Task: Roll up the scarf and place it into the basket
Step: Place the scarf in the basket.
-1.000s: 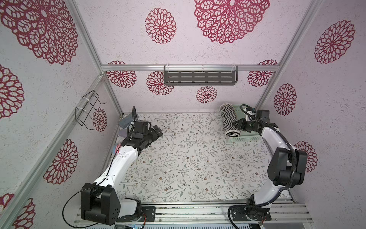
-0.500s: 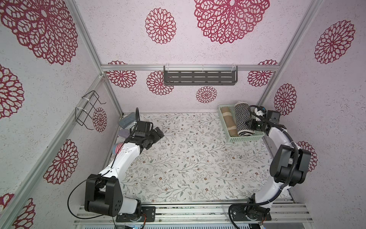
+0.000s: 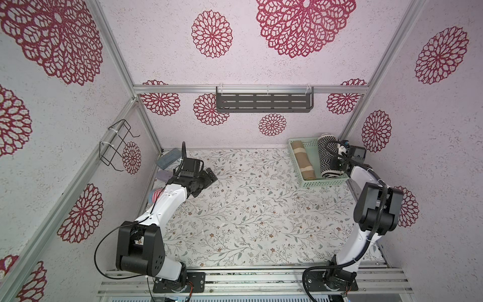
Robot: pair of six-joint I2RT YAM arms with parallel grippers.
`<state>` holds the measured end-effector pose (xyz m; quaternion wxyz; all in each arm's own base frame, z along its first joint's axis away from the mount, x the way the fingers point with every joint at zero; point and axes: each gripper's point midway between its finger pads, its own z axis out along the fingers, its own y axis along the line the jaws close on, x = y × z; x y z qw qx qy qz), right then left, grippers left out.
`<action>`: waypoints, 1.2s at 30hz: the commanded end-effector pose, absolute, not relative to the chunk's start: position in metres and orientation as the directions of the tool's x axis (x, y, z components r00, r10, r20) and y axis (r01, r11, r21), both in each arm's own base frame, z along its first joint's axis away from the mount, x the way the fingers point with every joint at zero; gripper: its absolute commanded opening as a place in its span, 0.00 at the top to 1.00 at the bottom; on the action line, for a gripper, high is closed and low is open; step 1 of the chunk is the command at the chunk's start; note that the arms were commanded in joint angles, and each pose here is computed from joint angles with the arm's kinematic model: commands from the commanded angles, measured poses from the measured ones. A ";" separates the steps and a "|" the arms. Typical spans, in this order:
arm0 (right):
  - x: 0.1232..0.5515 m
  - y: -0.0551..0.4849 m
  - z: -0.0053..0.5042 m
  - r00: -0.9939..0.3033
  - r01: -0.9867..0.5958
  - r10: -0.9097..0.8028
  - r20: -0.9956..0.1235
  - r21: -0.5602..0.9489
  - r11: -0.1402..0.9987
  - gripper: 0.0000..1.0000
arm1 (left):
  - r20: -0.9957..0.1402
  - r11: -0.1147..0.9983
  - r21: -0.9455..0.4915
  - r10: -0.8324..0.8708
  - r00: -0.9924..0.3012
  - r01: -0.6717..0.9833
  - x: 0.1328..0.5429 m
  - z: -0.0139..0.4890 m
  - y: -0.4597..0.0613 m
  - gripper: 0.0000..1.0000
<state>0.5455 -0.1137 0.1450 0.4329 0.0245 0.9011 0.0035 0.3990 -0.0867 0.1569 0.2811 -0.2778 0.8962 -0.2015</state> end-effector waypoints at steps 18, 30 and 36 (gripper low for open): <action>0.571 -0.105 0.054 -0.833 0.008 0.207 -0.513 0.364 0.931 0.99 | -0.371 0.757 -0.521 -0.616 -0.695 -0.394 0.411 0.153 -0.090 0.02; 0.571 -0.127 0.073 -0.800 0.115 0.256 -0.542 0.280 0.953 0.50 | -0.356 0.757 -0.518 -0.615 -0.704 -0.399 0.415 0.146 -0.094 0.02; 0.569 -0.126 0.118 -0.732 0.097 0.255 -0.632 0.275 0.957 0.46 | -0.357 0.757 -0.521 -0.613 -0.705 -0.394 0.415 0.147 -0.095 0.02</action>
